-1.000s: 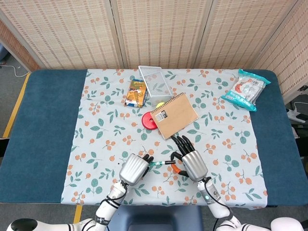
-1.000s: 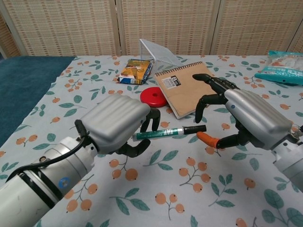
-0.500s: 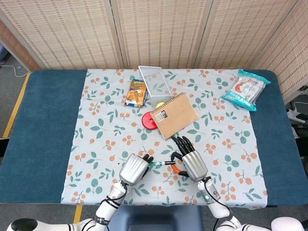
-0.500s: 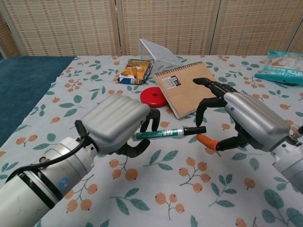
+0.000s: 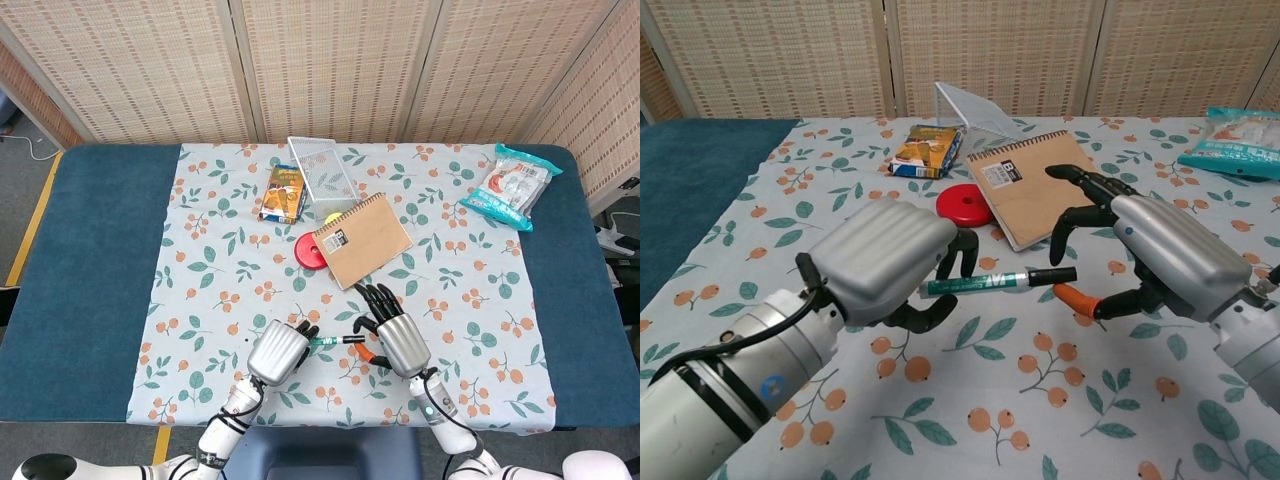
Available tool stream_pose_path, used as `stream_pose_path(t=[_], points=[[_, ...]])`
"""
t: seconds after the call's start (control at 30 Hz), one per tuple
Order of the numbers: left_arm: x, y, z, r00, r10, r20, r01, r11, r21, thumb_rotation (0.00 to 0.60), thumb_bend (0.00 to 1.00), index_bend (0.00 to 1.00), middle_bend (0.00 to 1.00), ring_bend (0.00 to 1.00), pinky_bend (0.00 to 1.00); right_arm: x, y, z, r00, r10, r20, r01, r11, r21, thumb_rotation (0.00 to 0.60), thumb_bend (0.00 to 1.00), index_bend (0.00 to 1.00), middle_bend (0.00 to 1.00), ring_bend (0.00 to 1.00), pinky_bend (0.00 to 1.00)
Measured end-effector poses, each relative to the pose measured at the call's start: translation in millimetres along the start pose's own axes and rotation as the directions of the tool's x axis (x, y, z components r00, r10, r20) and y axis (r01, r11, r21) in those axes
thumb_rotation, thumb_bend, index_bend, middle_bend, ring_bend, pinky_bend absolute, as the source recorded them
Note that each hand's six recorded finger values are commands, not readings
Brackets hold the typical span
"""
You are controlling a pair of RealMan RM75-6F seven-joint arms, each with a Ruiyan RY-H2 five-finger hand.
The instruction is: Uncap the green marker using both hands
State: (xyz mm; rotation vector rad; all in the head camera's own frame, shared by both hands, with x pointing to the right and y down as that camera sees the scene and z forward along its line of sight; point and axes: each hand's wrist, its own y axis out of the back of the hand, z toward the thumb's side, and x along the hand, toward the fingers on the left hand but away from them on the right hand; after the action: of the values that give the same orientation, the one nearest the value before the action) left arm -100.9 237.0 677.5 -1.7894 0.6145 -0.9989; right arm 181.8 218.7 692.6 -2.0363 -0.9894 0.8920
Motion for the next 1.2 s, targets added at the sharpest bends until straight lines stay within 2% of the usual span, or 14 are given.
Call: stream_pose_path(t=[0.27, 0.53, 0.67, 1.0, 1.2], points=[[-0.4, 1.5, 0.2, 1.0, 0.005, 0.004, -0.005, 1.0, 0.002, 0.6, 0.58, 0.85, 0.97, 0.85, 1.0, 0.2, 0.4, 0.5, 1.0, 0.003, 0.001, -0.003, 1.0, -0.014, 0.6, 0.23, 0.51, 0.0, 0.0, 0.0], [0.0, 0.6, 0.2, 1.0, 0.002, 0.002, -0.002, 1.0, 0.003, 0.6, 0.58, 0.85, 0.97, 0.85, 1.0, 0.5, 0.0, 2.7, 1.0, 0.0, -0.008, 0.0, 1.0, -0.028, 0.6, 0.23, 0.61, 0.01, 0.0, 0.0], [-0.2, 0.7, 0.2, 1.0, 0.001, 0.002, -0.001, 1.0, 0.0, 0.6, 0.58, 0.85, 0.97, 0.85, 1.0, 0.3, -0.2, 3.1, 1.0, -0.004, -0.004, 0.003, 0.999, -0.035, 0.6, 0.24, 0.67, 0.05, 0.0, 0.0], [0.9, 4.4, -0.1, 1.0, 0.008, 0.0, -0.008, 1.0, -0.013, 0.6, 0.59, 0.85, 0.97, 0.86, 1.0, -0.3, 0.2, 2.1, 0.999, -0.029, 0.016, 0.03, 0.999, -0.04, 0.6, 0.32, 0.96, 0.23, 0.0, 0.0], [0.7, 7.6, -2.4, 1.0, 0.019, 0.001, -0.019, 1.0, -0.017, 0.6, 0.6, 0.85, 0.98, 0.86, 1.0, 0.8, 1.2, -0.1, 0.999, -0.046, 0.025, 0.047, 0.998, -0.032, 0.6, 0.34, 0.99, 0.25, 0.0, 0.0]])
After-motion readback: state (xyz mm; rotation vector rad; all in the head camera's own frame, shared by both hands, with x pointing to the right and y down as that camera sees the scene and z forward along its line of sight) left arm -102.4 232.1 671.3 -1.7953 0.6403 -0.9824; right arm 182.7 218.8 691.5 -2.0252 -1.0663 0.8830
